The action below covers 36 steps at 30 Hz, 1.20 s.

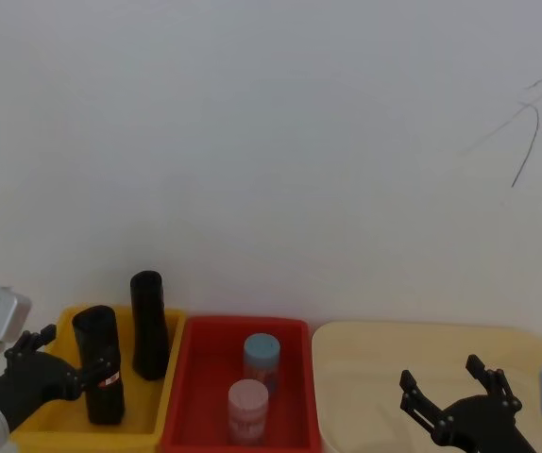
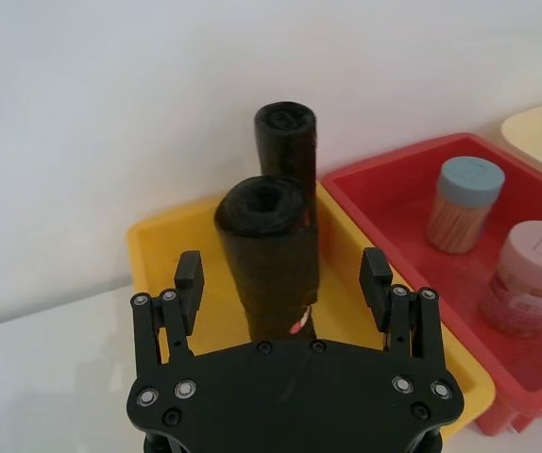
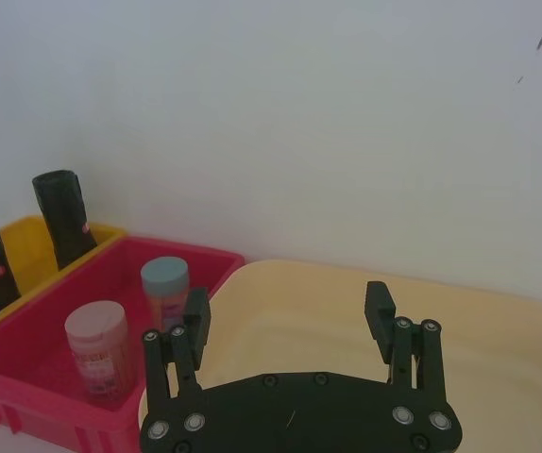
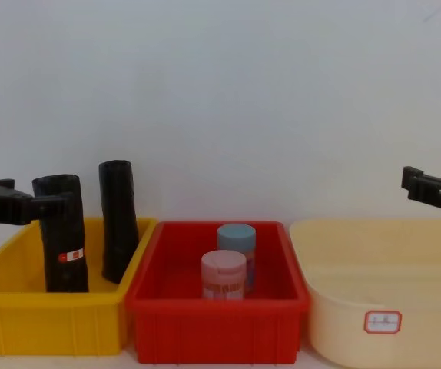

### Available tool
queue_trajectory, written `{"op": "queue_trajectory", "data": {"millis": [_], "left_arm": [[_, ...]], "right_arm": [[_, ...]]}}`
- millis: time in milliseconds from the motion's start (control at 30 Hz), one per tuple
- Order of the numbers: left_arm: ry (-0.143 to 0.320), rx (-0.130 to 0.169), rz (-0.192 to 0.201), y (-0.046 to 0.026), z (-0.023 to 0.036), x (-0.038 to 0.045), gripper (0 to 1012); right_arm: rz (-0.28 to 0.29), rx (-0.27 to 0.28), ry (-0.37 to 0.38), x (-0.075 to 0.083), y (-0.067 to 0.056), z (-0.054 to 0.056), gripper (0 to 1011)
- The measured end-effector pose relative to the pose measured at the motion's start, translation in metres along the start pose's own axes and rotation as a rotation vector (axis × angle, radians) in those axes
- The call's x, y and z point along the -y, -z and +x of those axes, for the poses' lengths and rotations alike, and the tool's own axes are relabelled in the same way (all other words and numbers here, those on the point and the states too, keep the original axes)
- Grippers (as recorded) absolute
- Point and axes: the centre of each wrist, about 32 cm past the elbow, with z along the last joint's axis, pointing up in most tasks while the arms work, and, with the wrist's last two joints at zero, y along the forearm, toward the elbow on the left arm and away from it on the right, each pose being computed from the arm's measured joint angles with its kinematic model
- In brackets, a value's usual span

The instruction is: Pick up the garbage bag with the one hand and transfer it to the other hand.

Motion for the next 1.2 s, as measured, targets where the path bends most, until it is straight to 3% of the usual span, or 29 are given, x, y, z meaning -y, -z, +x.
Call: {"op": "queue_trajectory", "data": {"millis": [500,1200], "left_arm": [[-0.044,-0.003,0.021,-0.0002,0.0063,0.0118,1000],[-0.006,0.010,0.074,0.0073,0.0006,0.0402,1000]], "right_arm": [[0.000,0.000,0.000,0.000,0.000,0.000,1000],[0.000,0.000,0.000,0.000,0.000,0.000,1000]]}}
